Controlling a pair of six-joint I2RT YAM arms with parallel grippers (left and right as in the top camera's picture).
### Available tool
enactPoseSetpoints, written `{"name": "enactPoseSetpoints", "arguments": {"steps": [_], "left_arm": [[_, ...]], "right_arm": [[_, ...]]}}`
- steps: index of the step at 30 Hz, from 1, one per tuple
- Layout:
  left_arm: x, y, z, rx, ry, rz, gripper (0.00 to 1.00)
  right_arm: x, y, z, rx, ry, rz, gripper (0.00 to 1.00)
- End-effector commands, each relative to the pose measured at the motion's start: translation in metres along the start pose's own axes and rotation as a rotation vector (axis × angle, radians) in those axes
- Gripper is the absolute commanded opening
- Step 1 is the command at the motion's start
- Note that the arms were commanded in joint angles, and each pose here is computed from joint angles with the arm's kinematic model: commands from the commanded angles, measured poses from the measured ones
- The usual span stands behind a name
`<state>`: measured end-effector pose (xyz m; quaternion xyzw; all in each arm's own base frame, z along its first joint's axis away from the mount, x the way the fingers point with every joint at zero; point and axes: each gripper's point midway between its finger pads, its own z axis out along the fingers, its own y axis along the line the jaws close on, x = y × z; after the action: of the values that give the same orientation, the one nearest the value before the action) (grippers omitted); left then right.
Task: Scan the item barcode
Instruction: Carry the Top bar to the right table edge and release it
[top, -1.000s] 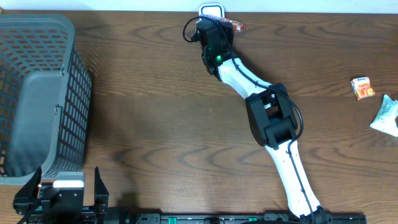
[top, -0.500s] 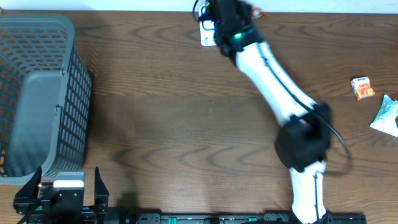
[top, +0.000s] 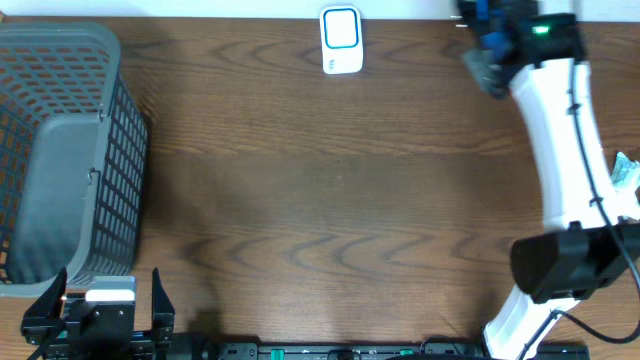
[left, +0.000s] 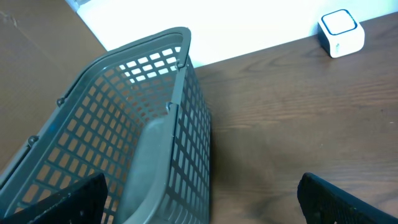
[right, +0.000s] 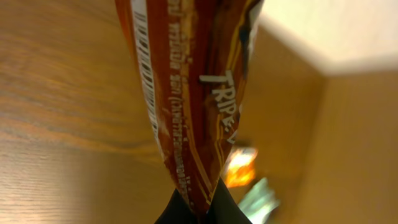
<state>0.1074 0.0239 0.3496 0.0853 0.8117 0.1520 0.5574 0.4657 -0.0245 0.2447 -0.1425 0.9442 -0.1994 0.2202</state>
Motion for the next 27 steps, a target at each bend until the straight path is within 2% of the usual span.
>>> {"name": "enactPoseSetpoints", "arguments": {"steps": [1, 12, 16, 21, 26, 27], "left_arm": [[0.000, 0.000, -0.002, 0.000, -0.009, 0.009, 0.98], [0.000, 0.000, -0.002, 0.000, -0.009, 0.009, 0.98], [0.000, 0.000, -0.002, 0.000, -0.009, 0.009, 0.98], [0.000, 0.000, -0.002, 0.000, -0.009, 0.009, 0.98], [0.000, 0.000, -0.002, 0.000, -0.009, 0.009, 0.98], [0.000, 0.000, -0.002, 0.000, -0.009, 0.009, 0.98]], "right_arm": [[0.037, -0.019, 0.038, -0.070, 0.117, 0.359, 0.01], [0.199, -0.081, 0.132, 0.107, 0.444, 0.789, 0.01], [0.236, -0.088, 0.147, 0.139, 0.488, 0.915, 0.01], [0.241, -0.094, 0.152, 0.122, 0.472, 0.967, 0.01], [0.192, -0.058, 0.160, -0.184, 0.326, 0.839, 0.01], [0.188, -0.054, 0.160, -0.200, 0.316, 0.827, 0.01]]}}
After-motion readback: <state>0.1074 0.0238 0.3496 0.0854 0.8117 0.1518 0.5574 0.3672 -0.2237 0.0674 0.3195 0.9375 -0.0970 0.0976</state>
